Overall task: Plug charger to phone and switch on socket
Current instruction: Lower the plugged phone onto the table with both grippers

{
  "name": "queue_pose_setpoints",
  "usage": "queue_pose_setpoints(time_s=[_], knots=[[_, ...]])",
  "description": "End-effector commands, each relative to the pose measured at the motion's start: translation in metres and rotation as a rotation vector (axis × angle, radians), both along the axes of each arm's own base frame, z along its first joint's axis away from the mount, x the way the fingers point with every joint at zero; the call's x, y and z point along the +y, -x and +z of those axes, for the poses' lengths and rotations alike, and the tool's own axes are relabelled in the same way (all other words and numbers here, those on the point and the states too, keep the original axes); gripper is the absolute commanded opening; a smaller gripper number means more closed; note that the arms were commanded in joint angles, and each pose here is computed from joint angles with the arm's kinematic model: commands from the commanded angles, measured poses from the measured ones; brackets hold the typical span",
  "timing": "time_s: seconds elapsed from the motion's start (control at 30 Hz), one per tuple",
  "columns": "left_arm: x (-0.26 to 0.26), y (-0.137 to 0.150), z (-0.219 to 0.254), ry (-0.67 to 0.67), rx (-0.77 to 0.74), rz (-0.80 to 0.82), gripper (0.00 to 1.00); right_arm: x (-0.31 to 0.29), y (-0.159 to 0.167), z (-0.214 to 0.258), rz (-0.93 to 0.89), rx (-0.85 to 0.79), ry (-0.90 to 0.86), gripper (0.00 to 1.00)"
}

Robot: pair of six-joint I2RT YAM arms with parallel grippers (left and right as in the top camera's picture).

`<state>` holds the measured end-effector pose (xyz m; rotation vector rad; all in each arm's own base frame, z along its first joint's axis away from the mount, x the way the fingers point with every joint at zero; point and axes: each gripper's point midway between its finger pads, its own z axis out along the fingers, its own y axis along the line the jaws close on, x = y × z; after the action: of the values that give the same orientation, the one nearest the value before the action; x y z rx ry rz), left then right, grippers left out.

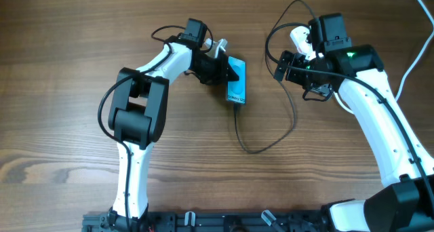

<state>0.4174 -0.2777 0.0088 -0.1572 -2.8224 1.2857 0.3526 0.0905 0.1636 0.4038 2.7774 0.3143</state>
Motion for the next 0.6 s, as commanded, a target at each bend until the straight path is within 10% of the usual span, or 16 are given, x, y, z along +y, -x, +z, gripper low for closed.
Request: queue_pose_setpoints(time_s=[0.0, 0.57], knots=[[0.009, 0.004, -0.030, -0.124, -0.006, -0.002, 0.15, 0.002, 0.005, -0.002, -0.003, 0.014, -0.009, 1.00], [0.049, 0.009, -0.055, -0.379, 0.015, 0.037, 0.37, 0.000, 0.013, -0.027, -0.006, 0.065, 0.001, 1.00]])
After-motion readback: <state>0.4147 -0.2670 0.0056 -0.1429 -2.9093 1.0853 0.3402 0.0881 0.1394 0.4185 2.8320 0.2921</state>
